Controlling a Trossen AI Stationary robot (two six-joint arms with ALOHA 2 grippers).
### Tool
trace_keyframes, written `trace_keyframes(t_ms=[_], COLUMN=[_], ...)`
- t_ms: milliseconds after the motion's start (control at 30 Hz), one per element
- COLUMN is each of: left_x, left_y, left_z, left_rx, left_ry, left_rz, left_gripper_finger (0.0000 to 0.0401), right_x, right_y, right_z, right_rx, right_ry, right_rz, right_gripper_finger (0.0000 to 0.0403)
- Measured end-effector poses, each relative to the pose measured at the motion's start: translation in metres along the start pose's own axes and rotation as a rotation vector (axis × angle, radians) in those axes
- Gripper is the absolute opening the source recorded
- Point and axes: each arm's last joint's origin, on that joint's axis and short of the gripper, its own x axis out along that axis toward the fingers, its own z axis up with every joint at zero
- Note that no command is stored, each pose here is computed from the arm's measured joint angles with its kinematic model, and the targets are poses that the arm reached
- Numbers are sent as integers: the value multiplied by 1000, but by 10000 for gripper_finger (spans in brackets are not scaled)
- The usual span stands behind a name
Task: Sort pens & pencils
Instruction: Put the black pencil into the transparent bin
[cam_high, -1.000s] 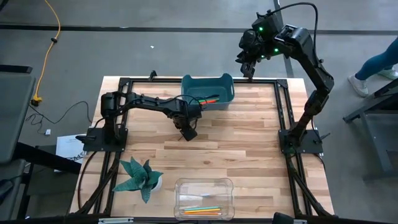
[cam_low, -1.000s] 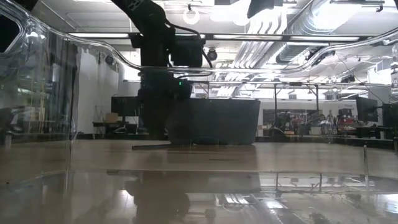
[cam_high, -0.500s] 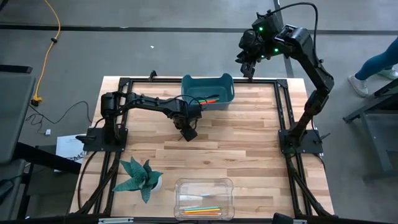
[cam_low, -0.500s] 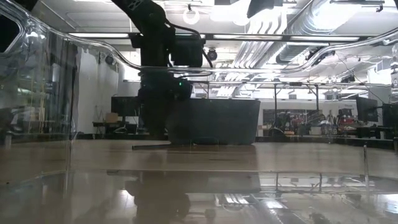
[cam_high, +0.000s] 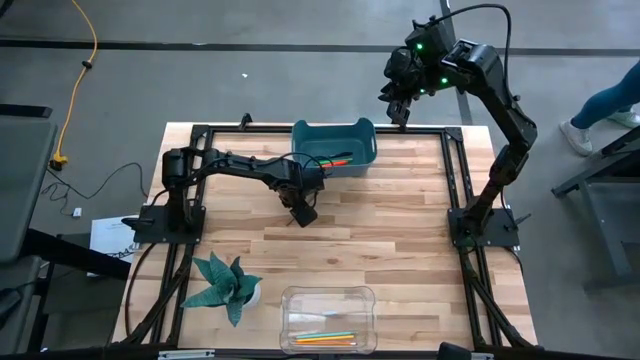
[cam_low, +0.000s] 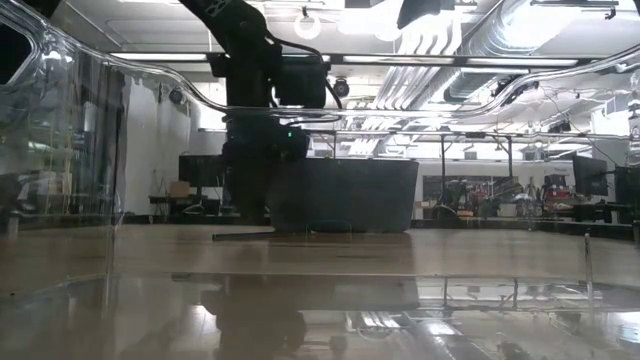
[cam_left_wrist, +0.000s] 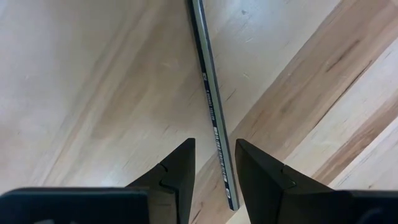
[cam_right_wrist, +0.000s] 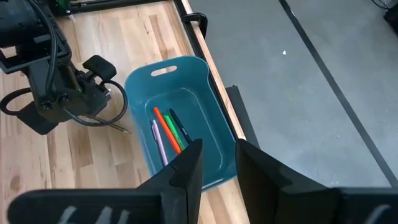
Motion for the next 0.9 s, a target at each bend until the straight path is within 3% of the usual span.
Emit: trace_keyframes(t_ms=[900], left_x=[20], left_y=[-4], left_z=[4], left_rx=[-3], left_ry=[23], left_rz=[-26], left_gripper_finger=[104], right_x=[0], right_y=[0], right_z=[0], right_rx=[0], right_ry=[-5], right_rz=[4], right_gripper_finger=[85])
